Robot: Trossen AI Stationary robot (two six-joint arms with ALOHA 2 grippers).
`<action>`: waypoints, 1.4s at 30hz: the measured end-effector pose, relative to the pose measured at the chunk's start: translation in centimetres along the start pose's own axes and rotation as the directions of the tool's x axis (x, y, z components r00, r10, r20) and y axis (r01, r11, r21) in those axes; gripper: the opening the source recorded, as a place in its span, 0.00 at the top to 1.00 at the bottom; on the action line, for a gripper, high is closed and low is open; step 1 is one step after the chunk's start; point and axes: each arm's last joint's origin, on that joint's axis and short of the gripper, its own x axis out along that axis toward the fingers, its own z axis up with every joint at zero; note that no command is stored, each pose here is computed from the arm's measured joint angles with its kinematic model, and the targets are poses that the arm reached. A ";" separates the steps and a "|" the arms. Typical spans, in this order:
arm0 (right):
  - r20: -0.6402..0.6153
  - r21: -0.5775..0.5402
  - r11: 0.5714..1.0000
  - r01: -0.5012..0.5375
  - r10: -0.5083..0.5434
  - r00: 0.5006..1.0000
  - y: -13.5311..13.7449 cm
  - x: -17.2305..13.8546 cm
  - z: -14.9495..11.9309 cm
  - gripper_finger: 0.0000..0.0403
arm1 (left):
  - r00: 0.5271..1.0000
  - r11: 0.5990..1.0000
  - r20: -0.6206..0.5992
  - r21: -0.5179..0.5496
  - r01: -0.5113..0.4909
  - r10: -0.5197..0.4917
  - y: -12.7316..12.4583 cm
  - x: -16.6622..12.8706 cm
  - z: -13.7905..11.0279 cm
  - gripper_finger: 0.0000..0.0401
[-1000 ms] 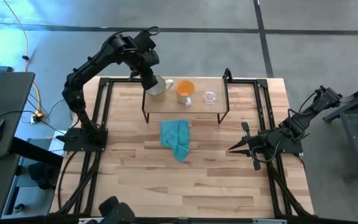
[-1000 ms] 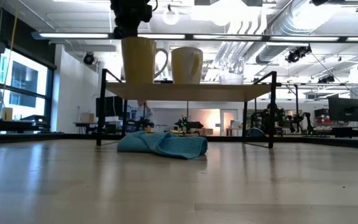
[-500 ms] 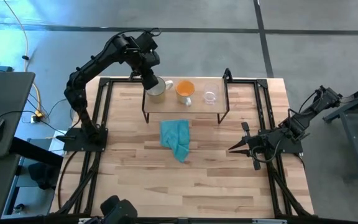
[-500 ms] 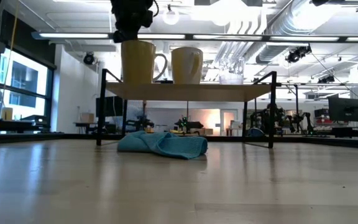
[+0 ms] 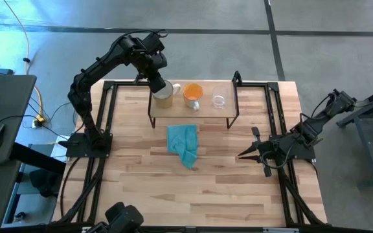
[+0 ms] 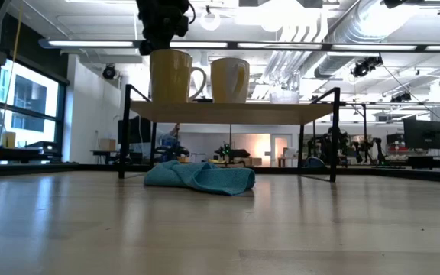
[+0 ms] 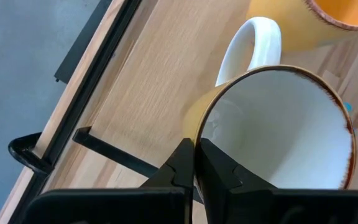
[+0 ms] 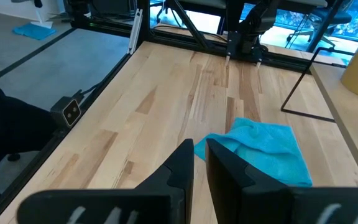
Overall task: Stack small to large cups/mugs on shelf
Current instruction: Put the yellow mug on the shelf
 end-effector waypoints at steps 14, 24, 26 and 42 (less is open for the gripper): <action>0.000 0.000 1.000 0.000 0.000 1.000 0.0 0.0 0.0 0.92 | 1.000 1.000 0.003 0.004 -0.003 0.003 0.0 0.0 0.0 1.00; 0.000 0.001 1.000 0.000 0.000 1.000 0.0 0.0 0.0 0.92 | 0.999 1.000 0.034 0.008 -0.014 0.013 0.1 0.0 0.4 0.97; -0.001 0.000 1.000 0.000 0.000 1.000 0.0 0.0 0.0 0.92 | 0.999 1.000 0.033 0.009 -0.013 0.013 0.1 0.0 0.4 0.97; -0.006 0.005 1.000 0.000 0.000 1.000 0.0 0.0 -0.1 0.92 | 1.000 1.000 0.018 0.001 0.018 -0.018 0.0 0.1 0.2 0.96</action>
